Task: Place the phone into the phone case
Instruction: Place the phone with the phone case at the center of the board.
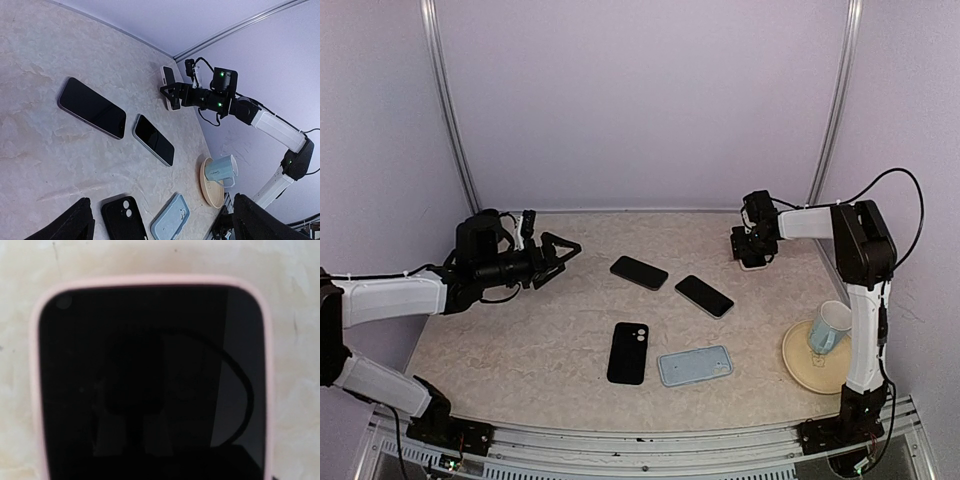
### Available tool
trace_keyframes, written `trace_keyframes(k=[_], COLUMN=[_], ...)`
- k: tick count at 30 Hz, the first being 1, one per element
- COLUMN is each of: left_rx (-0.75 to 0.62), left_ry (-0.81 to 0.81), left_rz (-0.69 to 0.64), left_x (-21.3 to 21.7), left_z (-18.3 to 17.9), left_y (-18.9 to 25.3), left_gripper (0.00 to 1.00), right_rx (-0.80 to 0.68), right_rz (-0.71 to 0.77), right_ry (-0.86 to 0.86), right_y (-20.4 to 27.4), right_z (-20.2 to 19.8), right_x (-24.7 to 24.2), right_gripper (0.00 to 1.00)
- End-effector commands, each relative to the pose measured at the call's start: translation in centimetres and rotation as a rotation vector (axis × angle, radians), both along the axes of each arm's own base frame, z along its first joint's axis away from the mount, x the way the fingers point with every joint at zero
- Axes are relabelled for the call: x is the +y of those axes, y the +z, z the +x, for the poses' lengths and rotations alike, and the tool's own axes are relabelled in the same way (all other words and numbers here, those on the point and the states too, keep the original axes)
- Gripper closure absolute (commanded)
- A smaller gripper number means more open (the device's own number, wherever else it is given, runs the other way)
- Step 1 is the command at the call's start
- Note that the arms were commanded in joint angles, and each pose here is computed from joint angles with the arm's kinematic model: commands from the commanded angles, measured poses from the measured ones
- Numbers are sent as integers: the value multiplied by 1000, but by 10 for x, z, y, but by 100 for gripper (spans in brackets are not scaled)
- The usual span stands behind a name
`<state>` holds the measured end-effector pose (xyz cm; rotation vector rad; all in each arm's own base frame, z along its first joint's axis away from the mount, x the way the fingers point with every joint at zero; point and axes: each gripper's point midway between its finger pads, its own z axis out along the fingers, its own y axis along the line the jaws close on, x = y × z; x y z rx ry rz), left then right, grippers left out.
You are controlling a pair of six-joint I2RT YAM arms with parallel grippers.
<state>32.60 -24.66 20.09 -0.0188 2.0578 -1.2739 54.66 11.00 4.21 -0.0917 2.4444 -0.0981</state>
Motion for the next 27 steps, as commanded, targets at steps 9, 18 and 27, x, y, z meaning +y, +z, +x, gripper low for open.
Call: trace_keyframes(k=[9, 18, 27], left_rx=[-33, -44, -40], left_ry=[32, 43, 44], left_rz=[10, 12, 23], left_x=[17, 22, 26], left_z=[-2, -5, -13], left_y=[12, 18, 16], left_gripper=[6, 3, 1], right_rx=[-35, -62, -151], right_rz=[3, 7, -35], right_ry=[-74, -75, 98], right_y=[-1, 14, 86], right_z=[4, 5, -14], right_x=[-13, -13, 26], right_gripper=[10, 1, 0])
